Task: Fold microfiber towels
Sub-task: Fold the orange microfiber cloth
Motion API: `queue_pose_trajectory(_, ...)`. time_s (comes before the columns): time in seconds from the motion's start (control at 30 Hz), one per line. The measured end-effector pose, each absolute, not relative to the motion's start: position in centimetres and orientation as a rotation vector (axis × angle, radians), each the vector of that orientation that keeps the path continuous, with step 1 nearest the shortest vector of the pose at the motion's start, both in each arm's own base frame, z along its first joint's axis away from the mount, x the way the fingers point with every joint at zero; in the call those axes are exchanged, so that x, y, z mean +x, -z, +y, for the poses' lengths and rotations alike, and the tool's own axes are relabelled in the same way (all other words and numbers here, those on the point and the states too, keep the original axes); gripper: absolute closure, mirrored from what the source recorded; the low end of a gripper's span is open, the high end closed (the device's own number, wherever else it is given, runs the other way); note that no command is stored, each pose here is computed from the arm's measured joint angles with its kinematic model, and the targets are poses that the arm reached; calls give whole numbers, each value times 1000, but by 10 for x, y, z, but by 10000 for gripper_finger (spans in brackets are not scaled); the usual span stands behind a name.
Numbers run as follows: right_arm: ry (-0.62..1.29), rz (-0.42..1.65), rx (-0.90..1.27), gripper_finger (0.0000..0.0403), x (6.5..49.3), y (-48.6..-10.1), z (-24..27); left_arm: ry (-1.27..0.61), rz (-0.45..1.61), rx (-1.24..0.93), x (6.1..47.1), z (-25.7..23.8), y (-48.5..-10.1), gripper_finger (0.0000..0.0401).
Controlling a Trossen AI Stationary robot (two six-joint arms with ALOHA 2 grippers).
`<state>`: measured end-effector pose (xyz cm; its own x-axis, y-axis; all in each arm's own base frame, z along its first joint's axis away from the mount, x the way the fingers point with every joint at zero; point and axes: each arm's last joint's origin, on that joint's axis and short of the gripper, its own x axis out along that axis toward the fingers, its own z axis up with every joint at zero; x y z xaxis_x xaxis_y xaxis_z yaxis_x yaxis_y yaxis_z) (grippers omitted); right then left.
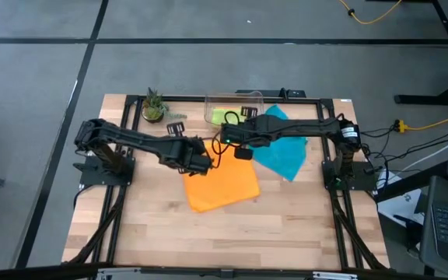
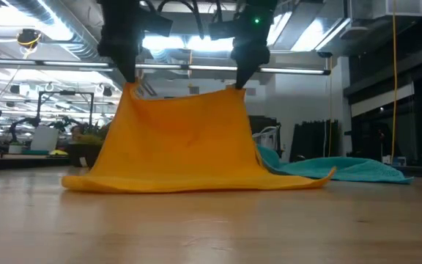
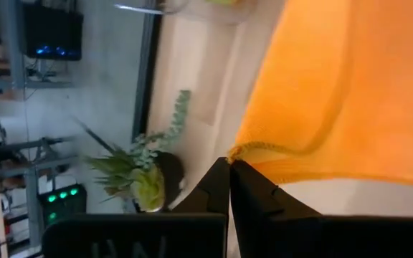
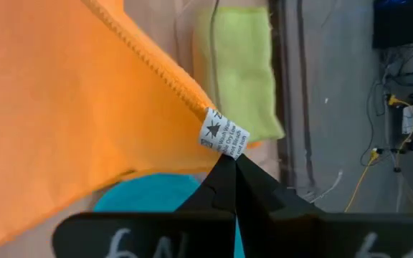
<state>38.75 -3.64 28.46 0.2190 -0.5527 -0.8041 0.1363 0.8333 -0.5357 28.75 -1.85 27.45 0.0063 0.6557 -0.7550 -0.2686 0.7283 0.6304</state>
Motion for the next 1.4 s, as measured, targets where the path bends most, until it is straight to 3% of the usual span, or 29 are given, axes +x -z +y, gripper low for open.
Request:
queue_pose_trajectory(0.23, 417, 1371, -435, 403, 377, -239, -9, -661, 1327, 347, 281, -56, -238, 401)
queue_pose_trajectory(0.63, 343, 1438, -491, 403, 346, -179, 55, -466, 1106, 150, 273, -116, -189, 401)
queue_pose_trajectory(1.4, 205, 1427, -359, 403, 329, -173, 114, -349, 1067, -1, 253, -165, -186, 401)
